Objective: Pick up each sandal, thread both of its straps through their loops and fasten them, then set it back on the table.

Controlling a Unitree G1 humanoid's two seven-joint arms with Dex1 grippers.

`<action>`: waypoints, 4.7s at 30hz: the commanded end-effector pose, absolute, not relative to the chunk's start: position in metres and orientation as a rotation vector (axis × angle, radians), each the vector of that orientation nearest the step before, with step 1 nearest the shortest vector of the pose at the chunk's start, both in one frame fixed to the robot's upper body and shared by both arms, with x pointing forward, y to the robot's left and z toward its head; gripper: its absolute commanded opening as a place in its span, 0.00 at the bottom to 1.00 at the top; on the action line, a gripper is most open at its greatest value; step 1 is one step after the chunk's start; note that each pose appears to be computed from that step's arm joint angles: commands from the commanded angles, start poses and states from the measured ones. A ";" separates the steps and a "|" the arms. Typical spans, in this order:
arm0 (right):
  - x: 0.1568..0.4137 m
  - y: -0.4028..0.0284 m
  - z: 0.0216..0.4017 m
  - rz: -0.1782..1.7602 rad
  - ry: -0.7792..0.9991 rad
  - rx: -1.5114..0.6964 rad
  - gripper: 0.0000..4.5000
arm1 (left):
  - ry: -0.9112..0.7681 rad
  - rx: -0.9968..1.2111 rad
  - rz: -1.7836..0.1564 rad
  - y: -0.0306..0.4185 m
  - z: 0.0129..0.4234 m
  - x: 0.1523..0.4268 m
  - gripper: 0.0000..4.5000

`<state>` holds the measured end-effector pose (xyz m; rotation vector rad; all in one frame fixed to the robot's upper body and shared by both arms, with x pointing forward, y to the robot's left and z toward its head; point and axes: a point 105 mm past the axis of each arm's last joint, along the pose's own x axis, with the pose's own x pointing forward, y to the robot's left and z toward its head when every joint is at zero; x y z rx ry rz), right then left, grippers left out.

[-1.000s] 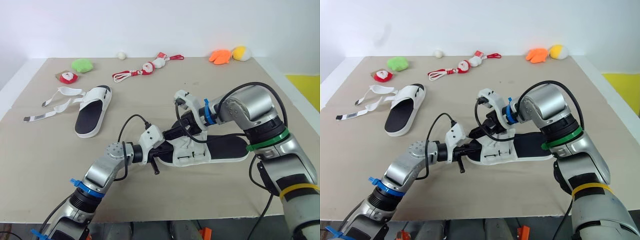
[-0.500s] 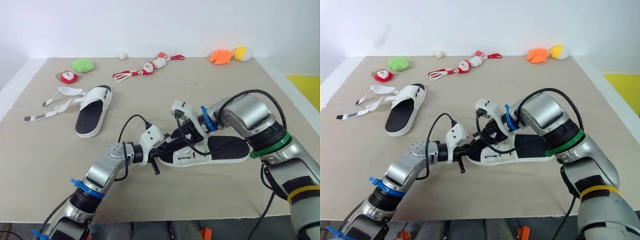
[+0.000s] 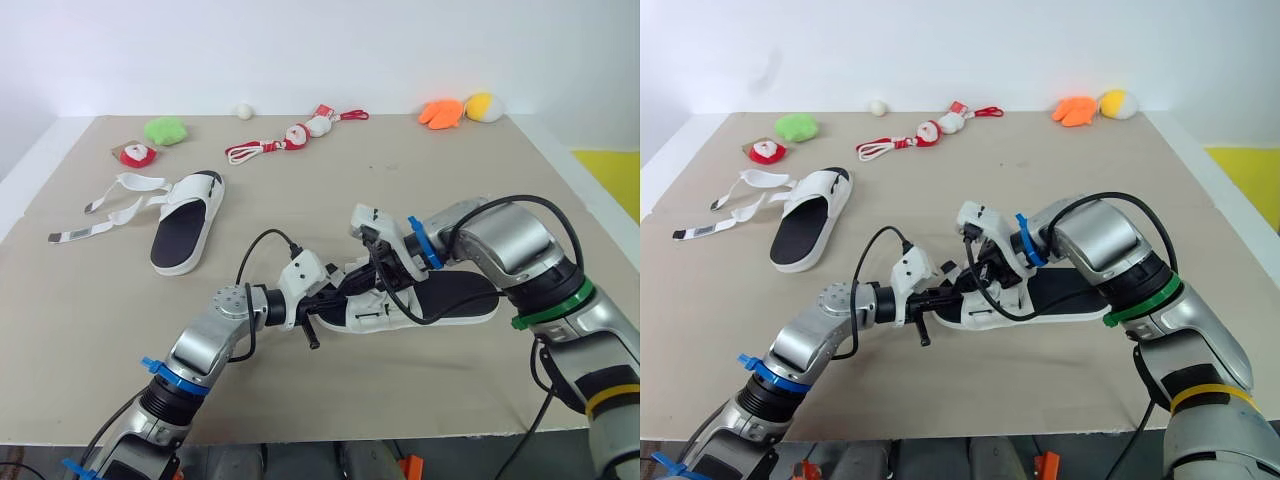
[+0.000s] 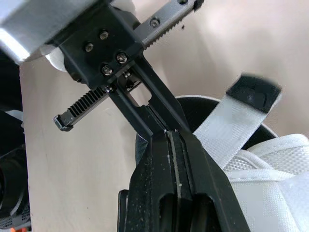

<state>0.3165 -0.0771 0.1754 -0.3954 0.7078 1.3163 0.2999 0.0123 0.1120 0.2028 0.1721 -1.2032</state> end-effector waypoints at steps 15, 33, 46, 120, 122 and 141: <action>0.356 -0.074 0.184 1.114 0.722 -0.342 0.99 | 0.224 0.206 -1.206 0.012 0.098 0.296 0.00; 0.342 -0.065 0.176 1.236 0.793 -0.318 0.01 | 0.226 0.206 -1.202 0.013 0.098 0.295 0.00; 0.347 -0.072 0.218 1.310 0.551 -0.270 0.01 | 0.229 0.206 -1.202 0.014 0.098 0.295 0.00; 0.223 -0.109 0.151 1.253 0.880 0.071 0.99 | 0.261 0.210 -1.254 0.010 0.091 0.286 0.00; 0.226 -0.101 0.147 1.236 0.881 0.065 0.99 | 0.259 0.209 -1.252 0.010 0.092 0.286 0.00; 0.259 -0.086 0.194 1.275 0.790 0.073 0.01 | 0.272 0.232 -1.210 0.015 0.084 0.294 0.00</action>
